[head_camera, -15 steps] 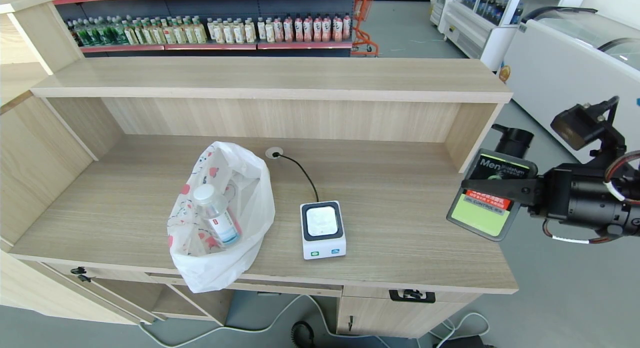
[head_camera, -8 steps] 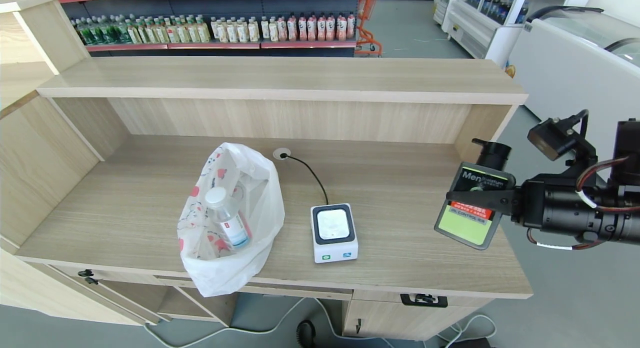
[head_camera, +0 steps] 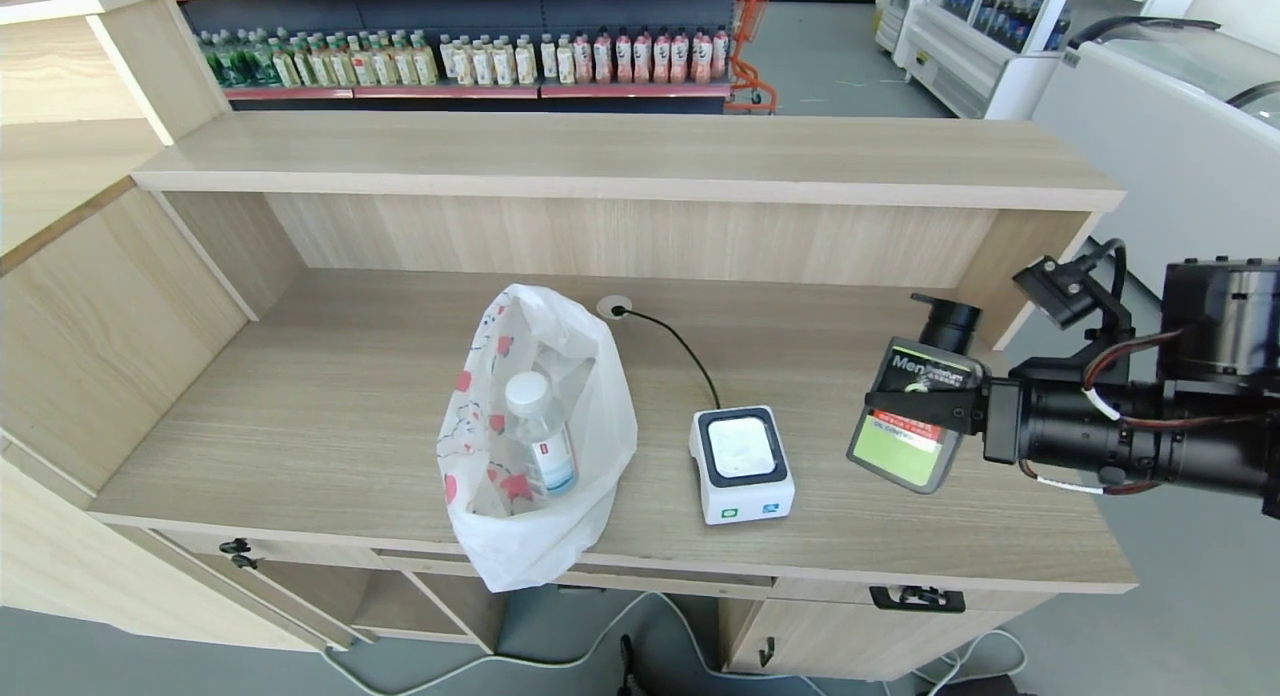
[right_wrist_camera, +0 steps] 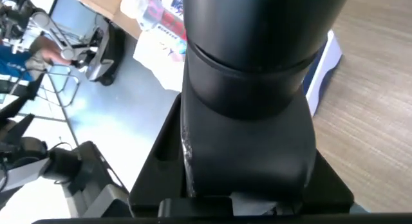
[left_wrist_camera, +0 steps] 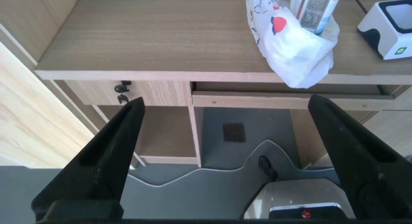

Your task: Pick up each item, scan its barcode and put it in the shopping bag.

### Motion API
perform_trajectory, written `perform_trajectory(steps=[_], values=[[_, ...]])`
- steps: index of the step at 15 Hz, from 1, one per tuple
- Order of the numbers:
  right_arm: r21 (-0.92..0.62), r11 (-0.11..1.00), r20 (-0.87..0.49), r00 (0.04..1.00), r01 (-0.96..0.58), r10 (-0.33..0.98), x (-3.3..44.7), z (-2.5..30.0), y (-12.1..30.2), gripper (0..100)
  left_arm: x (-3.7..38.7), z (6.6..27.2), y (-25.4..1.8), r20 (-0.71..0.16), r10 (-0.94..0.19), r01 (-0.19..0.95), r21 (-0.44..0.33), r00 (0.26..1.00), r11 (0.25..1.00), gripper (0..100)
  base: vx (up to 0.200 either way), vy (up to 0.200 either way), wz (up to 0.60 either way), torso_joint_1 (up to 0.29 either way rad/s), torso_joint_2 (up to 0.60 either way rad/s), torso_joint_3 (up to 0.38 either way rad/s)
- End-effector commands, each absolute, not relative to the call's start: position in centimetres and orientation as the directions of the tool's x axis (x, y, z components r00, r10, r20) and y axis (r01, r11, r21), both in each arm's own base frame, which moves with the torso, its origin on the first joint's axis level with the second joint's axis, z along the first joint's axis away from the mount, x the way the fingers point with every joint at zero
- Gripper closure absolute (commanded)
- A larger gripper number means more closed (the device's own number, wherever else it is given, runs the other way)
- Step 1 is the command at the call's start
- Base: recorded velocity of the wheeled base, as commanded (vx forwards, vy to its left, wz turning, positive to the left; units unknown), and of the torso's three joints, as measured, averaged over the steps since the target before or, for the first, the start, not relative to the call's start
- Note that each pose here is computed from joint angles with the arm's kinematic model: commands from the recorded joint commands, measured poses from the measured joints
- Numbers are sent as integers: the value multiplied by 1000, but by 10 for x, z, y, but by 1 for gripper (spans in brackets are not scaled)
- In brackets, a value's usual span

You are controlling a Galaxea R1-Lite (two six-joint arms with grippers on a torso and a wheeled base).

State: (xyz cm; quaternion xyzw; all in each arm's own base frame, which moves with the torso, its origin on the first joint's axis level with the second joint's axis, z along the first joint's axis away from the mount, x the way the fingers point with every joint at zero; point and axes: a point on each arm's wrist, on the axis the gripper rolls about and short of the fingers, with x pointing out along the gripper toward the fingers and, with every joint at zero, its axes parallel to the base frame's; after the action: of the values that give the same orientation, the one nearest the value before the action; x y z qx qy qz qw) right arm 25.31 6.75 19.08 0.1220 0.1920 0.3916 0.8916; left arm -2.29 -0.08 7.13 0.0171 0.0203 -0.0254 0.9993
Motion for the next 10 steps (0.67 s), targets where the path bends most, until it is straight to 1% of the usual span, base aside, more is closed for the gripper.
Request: perform_trajectory(steps=[1,4,7,10], values=[[381,680,-284,620,-627,731,270,169,71,100,-23,71,-1,-41,-51,52,33,998,998,0,0,0,0,0,0,0],[364,710,-323,633,-603,704,274,156,75,100,-23,71,-1,-41,-51,52,35,998,998,0,0,0,0,0,0,0],[367,691,-320,613,-622,722,277,154,84,100,-23,71,-1,-41,-51,52,35,998,998,0,0,0,0,0,0,0],[355,674,-289,609,-648,738,287,147,93,100,-23,71,-1,-41,-51,52,35,998,998,0,0,0,0,0,0,0]])
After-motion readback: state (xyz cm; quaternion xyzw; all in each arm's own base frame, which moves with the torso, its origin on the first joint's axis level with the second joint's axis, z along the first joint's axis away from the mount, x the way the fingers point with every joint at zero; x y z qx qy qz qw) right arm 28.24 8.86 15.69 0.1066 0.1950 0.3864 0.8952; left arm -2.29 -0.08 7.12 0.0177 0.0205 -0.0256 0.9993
